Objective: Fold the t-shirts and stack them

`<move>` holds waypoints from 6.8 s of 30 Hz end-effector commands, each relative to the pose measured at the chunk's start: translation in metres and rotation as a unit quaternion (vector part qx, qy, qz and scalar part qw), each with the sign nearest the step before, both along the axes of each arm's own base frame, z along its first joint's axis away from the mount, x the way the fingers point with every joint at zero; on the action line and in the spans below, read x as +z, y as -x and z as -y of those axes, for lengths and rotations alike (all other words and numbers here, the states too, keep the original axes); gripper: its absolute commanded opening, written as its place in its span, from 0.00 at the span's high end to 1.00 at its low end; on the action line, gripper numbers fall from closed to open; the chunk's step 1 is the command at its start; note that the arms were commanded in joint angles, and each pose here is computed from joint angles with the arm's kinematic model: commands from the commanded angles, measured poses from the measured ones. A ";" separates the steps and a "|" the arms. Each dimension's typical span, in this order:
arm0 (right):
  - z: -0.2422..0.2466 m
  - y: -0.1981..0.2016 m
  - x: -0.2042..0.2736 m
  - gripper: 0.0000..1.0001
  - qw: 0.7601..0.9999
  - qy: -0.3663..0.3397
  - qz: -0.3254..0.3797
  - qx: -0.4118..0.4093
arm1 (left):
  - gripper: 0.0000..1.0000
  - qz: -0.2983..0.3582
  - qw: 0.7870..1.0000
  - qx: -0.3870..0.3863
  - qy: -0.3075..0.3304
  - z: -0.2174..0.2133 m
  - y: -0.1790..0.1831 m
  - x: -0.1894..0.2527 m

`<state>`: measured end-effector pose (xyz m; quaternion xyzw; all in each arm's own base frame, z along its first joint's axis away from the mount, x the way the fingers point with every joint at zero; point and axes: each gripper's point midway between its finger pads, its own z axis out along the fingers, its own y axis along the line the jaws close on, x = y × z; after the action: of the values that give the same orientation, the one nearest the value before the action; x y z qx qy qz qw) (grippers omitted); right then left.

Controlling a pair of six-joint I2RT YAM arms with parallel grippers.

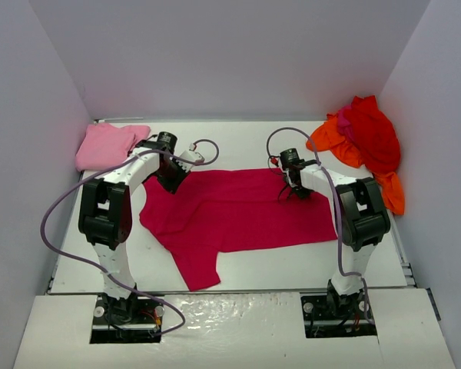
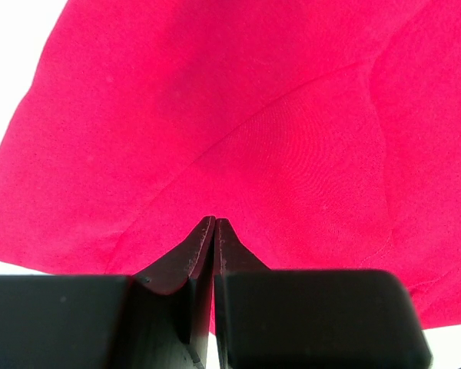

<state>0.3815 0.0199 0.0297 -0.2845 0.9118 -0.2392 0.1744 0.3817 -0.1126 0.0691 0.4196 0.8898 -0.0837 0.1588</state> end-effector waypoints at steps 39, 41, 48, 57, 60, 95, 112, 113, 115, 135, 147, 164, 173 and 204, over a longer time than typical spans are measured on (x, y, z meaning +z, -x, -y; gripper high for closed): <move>0.042 0.080 0.003 0.46 0.970 0.133 -0.197 0.057 | 1.00 0.049 0.998 -0.037 -0.010 0.002 0.001 0.036; 0.042 0.083 0.006 0.44 0.969 0.130 -0.198 0.068 | 1.00 0.051 0.998 -0.037 -0.007 0.003 0.001 0.038; 0.006 0.034 0.069 0.86 0.994 0.026 -0.067 0.084 | 1.00 0.062 0.997 -0.033 0.009 0.008 -0.002 0.048; -0.006 0.003 0.056 0.87 0.996 0.011 -0.062 0.060 | 1.00 0.036 0.999 -0.024 0.018 0.020 -0.008 0.038; -0.005 0.000 0.041 0.86 0.995 0.012 -0.077 0.055 | 1.00 0.028 0.999 -0.025 0.009 0.022 -0.009 0.030; -0.040 -0.155 -0.027 0.75 0.997 0.064 0.033 -0.001 | 1.00 0.061 0.984 0.133 -0.105 -0.059 -0.156 -0.016; -0.111 -0.086 0.152 0.47 0.980 0.007 0.141 0.138 | 0.58 0.254 0.947 0.192 -0.032 -0.049 -0.138 0.156; -0.123 -0.063 0.147 0.47 0.977 0.002 0.116 0.176 | 0.58 0.253 0.947 0.194 -0.034 -0.052 -0.130 0.158; -0.143 -0.013 0.125 0.46 0.967 0.000 0.055 0.249 | 0.60 0.255 0.945 0.199 -0.036 -0.059 -0.114 0.162; -0.268 0.129 0.041 0.47 0.888 -0.024 -0.096 0.449 | 0.71 0.401 0.841 0.354 -0.084 -0.176 0.045 0.220; -0.332 0.195 0.014 0.45 0.839 0.021 -0.108 0.532 | 0.58 0.402 0.822 0.394 -0.091 -0.189 0.086 0.199; -0.380 0.193 0.005 0.70 0.813 0.012 -0.094 0.574 | 0.57 0.400 0.814 0.410 -0.099 -0.194 0.106 0.210; -0.378 0.203 0.014 0.62 0.812 0.007 -0.091 0.576 | 0.57 0.404 0.813 0.408 -0.100 -0.194 0.110 0.210; -0.378 0.202 -0.015 0.64 0.811 0.061 -0.084 0.576 | 0.57 0.403 0.813 0.407 -0.105 -0.196 0.115 0.204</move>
<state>0.1648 0.3958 0.0188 -0.7928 0.5778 -0.0924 0.1709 0.2655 0.0778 0.2555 0.0455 0.8554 0.2470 0.4529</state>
